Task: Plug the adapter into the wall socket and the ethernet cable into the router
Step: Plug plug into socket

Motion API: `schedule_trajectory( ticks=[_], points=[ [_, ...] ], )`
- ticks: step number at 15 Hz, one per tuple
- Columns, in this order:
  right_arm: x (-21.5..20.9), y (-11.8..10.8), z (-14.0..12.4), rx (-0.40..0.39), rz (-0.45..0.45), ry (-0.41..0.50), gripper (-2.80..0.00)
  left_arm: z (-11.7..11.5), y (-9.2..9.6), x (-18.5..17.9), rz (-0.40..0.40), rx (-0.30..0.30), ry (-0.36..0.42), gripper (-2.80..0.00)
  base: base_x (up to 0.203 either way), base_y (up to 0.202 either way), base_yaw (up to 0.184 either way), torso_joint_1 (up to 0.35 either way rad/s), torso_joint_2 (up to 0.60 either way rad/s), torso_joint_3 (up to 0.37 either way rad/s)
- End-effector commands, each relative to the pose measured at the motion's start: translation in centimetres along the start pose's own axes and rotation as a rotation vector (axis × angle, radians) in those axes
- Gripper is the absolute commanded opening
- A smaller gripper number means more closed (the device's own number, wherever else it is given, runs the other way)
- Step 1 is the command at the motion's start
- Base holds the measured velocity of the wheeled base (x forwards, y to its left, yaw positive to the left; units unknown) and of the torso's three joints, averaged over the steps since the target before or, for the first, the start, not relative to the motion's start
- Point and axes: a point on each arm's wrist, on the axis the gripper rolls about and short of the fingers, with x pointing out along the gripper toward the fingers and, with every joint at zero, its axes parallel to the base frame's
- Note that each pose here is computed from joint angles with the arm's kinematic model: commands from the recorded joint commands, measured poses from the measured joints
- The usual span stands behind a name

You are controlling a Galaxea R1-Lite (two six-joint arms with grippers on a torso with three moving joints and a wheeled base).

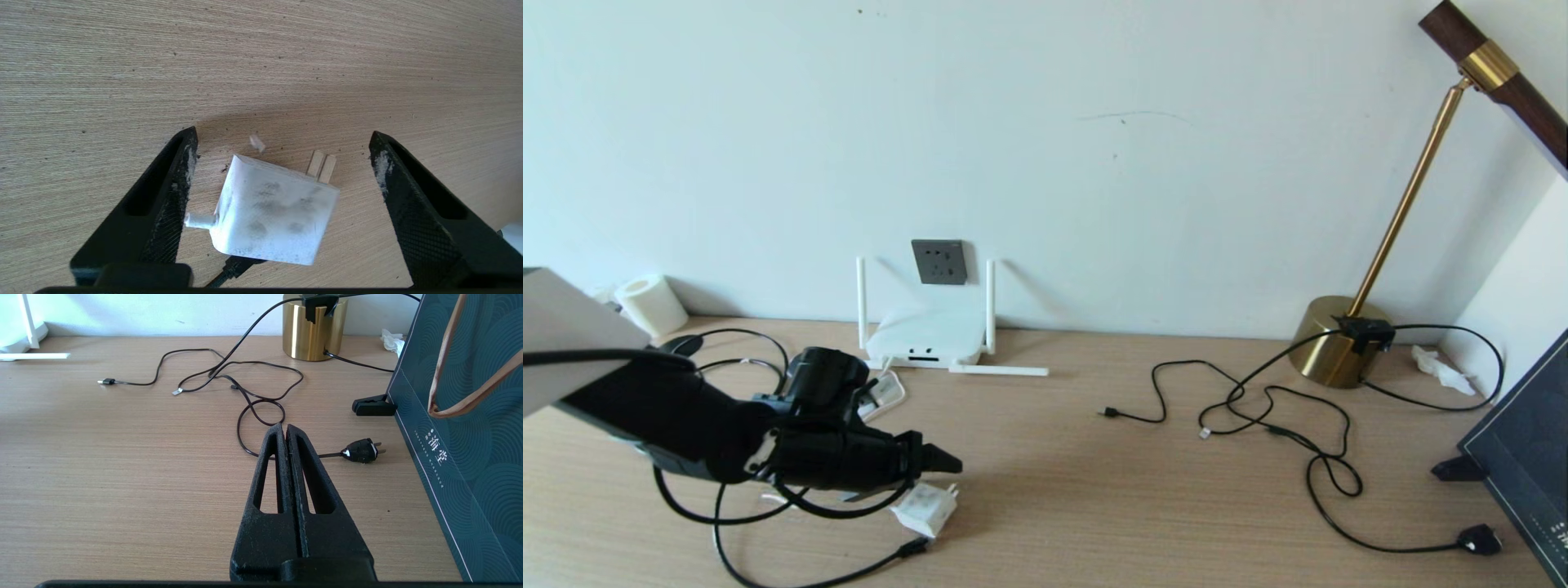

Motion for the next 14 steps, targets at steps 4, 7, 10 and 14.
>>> schedule_trajectory(
  ticks=[4,7,10,14],
  points=[
    [0.0,0.0,0.0,0.0,0.0,0.001,-2.8,0.2,-0.3,-0.7,-0.001,0.012,-0.027,0.0,0.0,0.0,0.0,0.0,0.0,0.0],
    [0.0,0.0,0.0,0.0,0.0,0.001,-2.8,1.1,-1.2,-2.7,0.019,0.047,-0.135,0.0,0.0,0.0,0.0,0.0,0.0,0.0],
    [0.0,0.0,0.0,0.0,0.0,0.001,-2.8,1.4,-2.1,-4.2,0.029,0.108,-0.325,0.0,0.0,0.0,0.0,0.0,0.0,0.0],
    [0.0,0.0,0.0,0.0,0.0,0.001,-2.8,-2.6,-1.3,-4.3,0.081,0.235,-0.438,0.0,0.0,0.0,0.0,0.0,0.0,0.0]
  ],
)
